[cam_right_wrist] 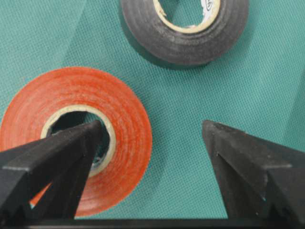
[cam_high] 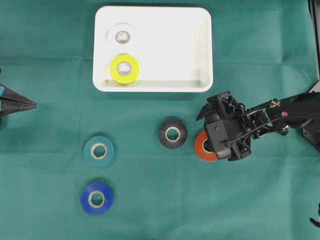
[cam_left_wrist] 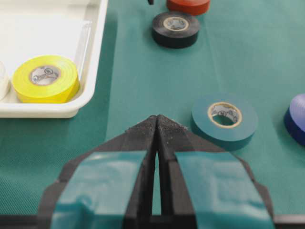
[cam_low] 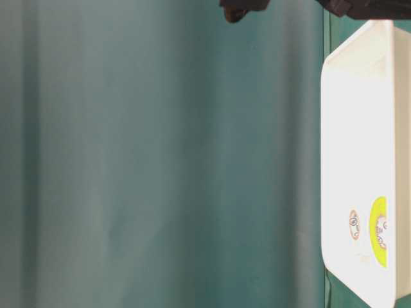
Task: Put the tape into the white case with the right arm.
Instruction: 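Reach the right gripper to the orange-red tape and grasp it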
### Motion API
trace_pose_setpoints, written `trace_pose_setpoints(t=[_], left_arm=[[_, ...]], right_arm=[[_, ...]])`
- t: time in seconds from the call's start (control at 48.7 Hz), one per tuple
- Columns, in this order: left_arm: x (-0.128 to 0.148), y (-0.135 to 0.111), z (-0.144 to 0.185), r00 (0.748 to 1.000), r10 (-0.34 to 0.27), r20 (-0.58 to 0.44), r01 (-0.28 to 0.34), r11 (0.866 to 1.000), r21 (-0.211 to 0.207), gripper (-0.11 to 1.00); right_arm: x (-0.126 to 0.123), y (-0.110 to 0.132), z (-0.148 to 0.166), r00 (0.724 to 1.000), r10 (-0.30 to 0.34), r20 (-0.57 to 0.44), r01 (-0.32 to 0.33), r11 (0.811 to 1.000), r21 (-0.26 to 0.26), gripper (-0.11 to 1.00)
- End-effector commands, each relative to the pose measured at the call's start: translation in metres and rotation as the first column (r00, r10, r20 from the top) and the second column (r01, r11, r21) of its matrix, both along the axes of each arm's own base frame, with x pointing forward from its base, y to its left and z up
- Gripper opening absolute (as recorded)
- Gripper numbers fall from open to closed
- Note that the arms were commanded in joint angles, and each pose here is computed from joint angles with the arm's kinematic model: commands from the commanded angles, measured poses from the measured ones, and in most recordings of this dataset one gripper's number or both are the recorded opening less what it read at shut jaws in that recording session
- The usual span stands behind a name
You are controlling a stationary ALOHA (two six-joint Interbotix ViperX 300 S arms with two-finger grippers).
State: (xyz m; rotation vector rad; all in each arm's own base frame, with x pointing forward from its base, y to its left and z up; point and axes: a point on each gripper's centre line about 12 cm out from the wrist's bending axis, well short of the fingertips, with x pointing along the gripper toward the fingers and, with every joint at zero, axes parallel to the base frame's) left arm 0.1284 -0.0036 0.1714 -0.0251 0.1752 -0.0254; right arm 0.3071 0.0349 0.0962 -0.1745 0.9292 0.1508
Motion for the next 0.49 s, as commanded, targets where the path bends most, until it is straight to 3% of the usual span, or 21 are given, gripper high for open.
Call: trace_pose_setpoints(t=[0.0, 0.164, 0.247, 0.37, 0.473], left_arm=[[0.001, 0.000, 0.005, 1.000, 0.003, 0.009, -0.003, 1.000, -0.002, 0.00], [0.001, 0.000, 0.005, 1.000, 0.003, 0.009, -0.003, 1.000, -0.002, 0.00], [0.001, 0.000, 0.005, 1.000, 0.004, 0.009, -0.004, 1.000, -0.003, 0.00], [0.001, 0.000, 0.005, 1.000, 0.004, 0.011, -0.004, 1.000, -0.003, 0.00], [0.001, 0.000, 0.005, 1.000, 0.003, 0.011, -0.003, 1.000, -0.002, 0.00]], right_arm=[[0.006, 0.002, 0.007, 1.000, 0.005, 0.023, -0.005, 1.000, 0.001, 0.75], [0.006, 0.002, 0.006, 1.000, 0.007, 0.021, -0.007, 1.000, -0.001, 0.73], [0.006, 0.004, 0.007, 1.000, 0.013, 0.021, -0.013, 1.000, -0.002, 0.65], [0.008, 0.008, 0.008, 0.999, 0.024, 0.027, -0.024, 1.000, 0.000, 0.29], [0.009, 0.013, 0.010, 0.999, 0.032, 0.034, -0.033, 0.999, 0.004, 0.07]])
